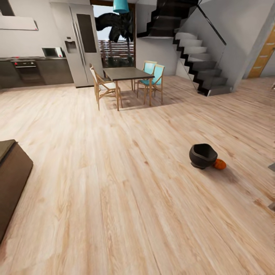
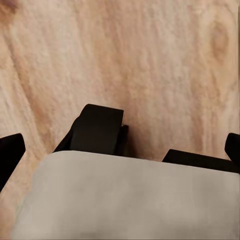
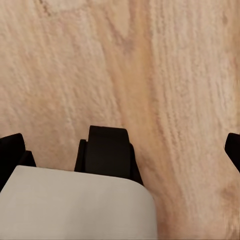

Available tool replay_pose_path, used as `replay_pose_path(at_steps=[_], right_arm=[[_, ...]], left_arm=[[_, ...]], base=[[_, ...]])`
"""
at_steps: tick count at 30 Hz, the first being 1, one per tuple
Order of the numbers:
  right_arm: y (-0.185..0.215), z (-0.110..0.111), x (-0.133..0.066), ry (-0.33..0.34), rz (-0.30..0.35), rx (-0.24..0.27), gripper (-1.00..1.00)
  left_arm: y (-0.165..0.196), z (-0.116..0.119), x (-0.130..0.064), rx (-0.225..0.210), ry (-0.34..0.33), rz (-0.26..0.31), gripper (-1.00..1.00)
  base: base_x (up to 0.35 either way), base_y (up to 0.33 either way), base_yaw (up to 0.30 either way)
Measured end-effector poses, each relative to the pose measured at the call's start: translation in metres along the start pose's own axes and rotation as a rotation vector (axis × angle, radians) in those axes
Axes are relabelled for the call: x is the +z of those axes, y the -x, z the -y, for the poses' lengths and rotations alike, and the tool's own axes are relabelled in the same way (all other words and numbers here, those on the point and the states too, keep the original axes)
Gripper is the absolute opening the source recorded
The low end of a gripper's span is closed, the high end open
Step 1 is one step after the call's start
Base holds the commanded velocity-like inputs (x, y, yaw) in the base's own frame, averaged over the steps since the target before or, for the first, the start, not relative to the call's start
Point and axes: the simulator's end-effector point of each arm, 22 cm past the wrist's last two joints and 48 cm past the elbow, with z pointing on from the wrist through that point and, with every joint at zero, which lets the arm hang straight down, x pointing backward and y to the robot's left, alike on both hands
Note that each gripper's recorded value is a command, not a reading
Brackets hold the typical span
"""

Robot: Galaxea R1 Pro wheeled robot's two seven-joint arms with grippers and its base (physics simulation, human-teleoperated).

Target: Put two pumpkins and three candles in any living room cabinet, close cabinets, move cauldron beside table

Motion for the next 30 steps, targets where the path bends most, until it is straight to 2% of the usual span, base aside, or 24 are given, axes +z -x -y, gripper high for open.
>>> replay_pose_path(at_steps=[5, 27, 30], right_arm=[[-0.0015, -0.0013, 0.0007, 0.001, -0.004, -0.001, 1.0], [-0.0022, -0.004, 0.0009, 0.005, -0.006, -0.003, 1.0], [-0.0023, -0.0032, 0.001, 0.004, -0.006, -0.003, 1.0]], left_arm=[[-0.0023, -0.0013, 0.001, 0.001, 0.002, -0.005, 1.0], [-0.0034, -0.0015, 0.0015, 0.001, 0.003, -0.008, 1.0], [-0.0031, -0.0024, 0.0016, 0.001, 0.004, -0.008, 1.0]], base=[[0.271, 0.167, -0.189], [0.272, 0.163, -0.004], [0.272, 0.163, -0.167]])
